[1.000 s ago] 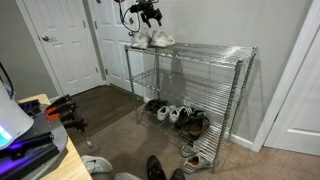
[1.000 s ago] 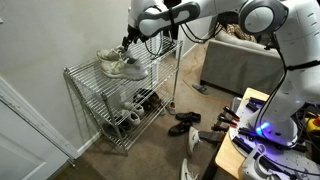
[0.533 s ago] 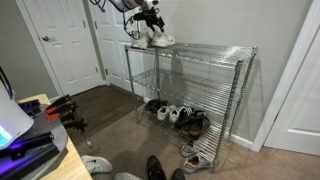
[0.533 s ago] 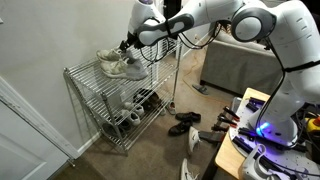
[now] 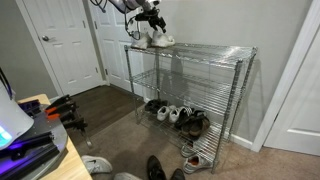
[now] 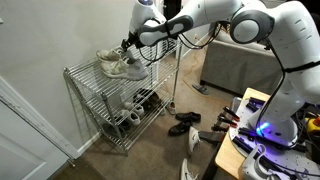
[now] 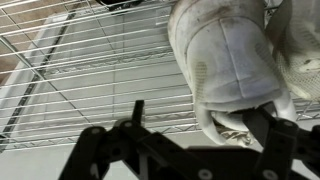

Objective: Remove the sneakers from the first to the second shelf on the shoe rack

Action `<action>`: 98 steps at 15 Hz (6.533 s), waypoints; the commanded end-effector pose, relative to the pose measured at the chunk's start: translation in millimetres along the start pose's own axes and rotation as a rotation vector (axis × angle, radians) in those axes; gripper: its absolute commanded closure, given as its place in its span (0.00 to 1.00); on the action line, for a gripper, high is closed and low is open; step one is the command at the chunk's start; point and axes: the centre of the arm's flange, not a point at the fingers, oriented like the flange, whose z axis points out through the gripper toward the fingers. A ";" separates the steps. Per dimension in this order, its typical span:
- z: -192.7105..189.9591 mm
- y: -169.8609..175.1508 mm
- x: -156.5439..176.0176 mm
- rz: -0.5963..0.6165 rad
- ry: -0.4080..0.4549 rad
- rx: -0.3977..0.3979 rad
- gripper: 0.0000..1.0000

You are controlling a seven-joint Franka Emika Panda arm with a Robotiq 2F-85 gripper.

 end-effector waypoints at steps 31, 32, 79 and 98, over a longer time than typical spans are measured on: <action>-22.1 19.4 -14.4 -0.134 -0.268 -0.493 0.00; -22.1 21.2 -14.1 -0.135 -0.272 -0.504 0.00; -60.4 -2.1 -30.3 -0.651 -0.550 0.382 0.00; -42.9 -37.3 -29.2 -0.588 -0.219 0.266 0.00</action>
